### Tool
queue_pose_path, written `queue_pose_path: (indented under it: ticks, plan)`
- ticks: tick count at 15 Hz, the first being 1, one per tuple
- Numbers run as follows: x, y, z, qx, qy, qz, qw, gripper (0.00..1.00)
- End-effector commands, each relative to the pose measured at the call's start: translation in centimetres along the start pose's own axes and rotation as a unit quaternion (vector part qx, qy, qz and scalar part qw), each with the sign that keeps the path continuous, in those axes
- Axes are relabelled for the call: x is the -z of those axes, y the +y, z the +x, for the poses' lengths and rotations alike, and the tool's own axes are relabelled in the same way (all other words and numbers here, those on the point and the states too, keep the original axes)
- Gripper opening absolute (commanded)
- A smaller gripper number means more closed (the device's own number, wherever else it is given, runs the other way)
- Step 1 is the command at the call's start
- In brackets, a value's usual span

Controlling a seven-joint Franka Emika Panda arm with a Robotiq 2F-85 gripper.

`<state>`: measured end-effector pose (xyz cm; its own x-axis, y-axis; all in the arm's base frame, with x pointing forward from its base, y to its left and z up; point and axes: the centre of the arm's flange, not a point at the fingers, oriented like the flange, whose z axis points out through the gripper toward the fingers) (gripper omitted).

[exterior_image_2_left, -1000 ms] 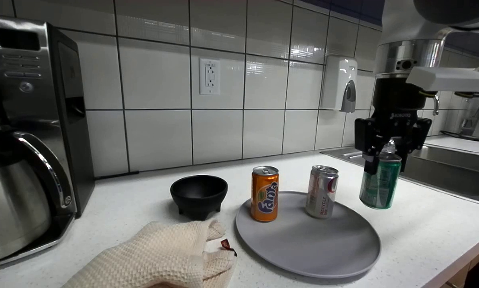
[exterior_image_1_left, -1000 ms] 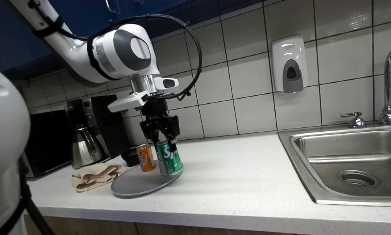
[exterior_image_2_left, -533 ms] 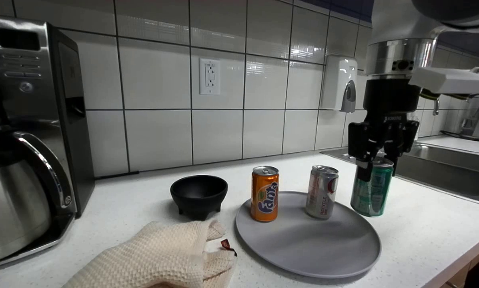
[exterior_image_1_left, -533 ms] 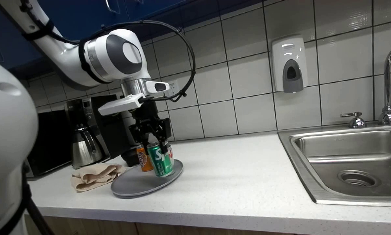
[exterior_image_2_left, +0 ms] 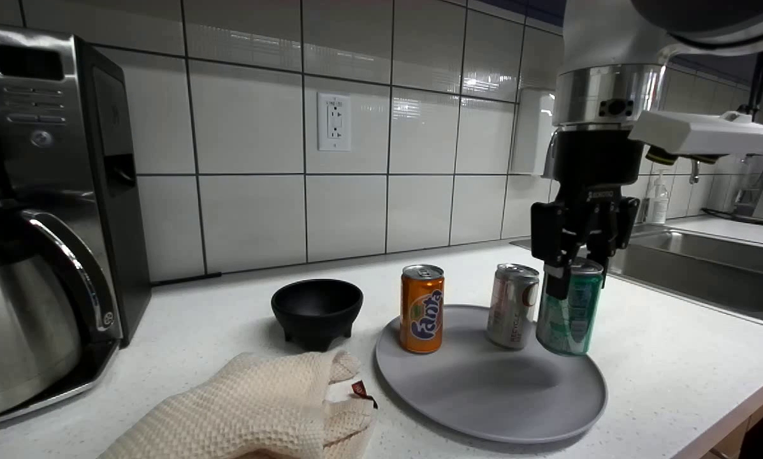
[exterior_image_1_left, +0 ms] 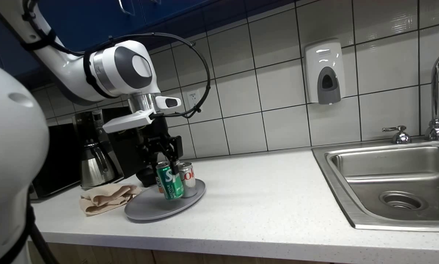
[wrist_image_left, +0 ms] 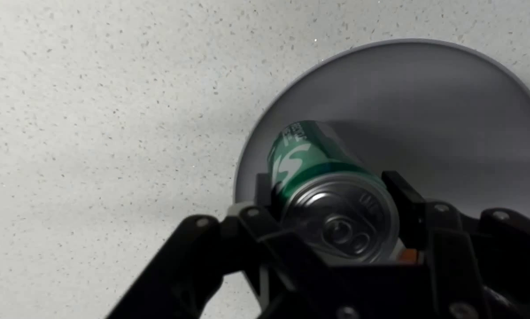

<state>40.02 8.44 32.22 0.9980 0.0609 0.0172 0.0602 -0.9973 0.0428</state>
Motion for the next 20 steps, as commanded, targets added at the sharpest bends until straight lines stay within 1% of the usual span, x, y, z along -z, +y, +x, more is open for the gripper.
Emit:
queue_pose_path:
  ticks: [1, 11, 15, 20]
  plan:
    - [0.5, -1.7, 2.7, 0.021, -0.003, 0.005, 0.9998, 0.38]
    - [-0.8, -6.3, 7.3, 0.056, -0.012, 0.009, 0.9983, 0.38]
    - [-1.3, -7.7, 8.3, 0.066, -0.016, 0.012, 0.9976, 0.38]
    - [-1.8, -8.6, 8.6, 0.073, -0.017, 0.016, 0.997, 0.38]
